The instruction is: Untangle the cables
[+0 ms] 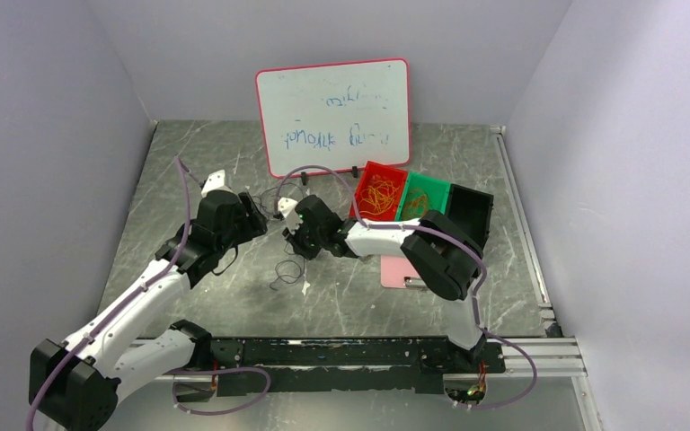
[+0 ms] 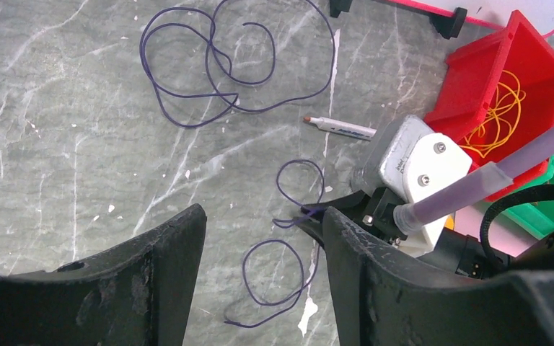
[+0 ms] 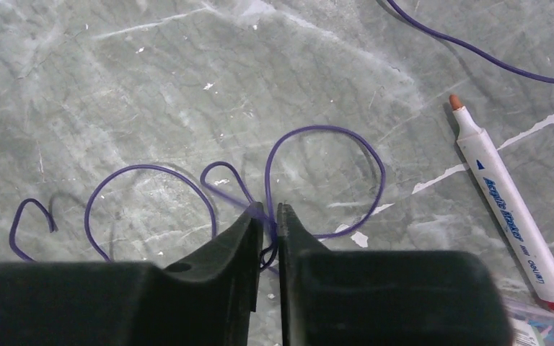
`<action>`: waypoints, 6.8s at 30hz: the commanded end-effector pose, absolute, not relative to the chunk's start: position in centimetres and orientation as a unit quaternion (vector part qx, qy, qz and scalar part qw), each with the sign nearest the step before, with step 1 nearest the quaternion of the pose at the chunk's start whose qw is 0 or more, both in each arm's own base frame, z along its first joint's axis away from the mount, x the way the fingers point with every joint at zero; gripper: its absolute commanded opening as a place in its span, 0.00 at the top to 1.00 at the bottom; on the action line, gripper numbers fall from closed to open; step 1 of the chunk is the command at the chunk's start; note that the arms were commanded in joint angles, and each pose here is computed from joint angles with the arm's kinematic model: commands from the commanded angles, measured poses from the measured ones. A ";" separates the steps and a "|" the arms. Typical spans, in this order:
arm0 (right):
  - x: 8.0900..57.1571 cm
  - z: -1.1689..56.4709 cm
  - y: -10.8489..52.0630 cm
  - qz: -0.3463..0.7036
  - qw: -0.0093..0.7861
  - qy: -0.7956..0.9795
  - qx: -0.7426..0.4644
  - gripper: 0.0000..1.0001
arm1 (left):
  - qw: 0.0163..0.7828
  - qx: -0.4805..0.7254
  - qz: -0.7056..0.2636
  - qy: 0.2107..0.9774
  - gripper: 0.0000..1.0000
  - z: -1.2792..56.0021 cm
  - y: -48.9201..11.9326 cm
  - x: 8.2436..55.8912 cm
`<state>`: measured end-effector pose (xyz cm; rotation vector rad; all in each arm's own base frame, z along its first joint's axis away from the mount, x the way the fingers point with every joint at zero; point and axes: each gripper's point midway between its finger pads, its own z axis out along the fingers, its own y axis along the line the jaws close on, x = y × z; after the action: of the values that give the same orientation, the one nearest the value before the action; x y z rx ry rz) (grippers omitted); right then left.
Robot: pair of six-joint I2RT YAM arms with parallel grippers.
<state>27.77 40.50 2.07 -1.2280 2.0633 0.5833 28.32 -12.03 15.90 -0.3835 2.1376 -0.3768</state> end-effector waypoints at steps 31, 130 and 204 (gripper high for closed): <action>37.6 30.0 8.8 -0.006 0.603 0.798 0.007 1.00 | 0.460 -0.107 -0.180 0.863 0.37 17.3 -14.8 32.1; 37.4 19.9 14.1 0.200 0.502 0.841 -0.027 0.55 | 0.255 -0.088 0.008 0.963 0.31 4.1 -9.1 43.5; 28.6 9.1 43.1 0.364 0.380 0.742 -0.416 0.50 | 0.381 -0.218 -0.139 0.888 0.43 12.4 -9.5 29.8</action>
<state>27.82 41.33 8.29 -1.0583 1.9407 0.9435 30.08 -9.74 12.15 -0.5141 2.2831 -0.3162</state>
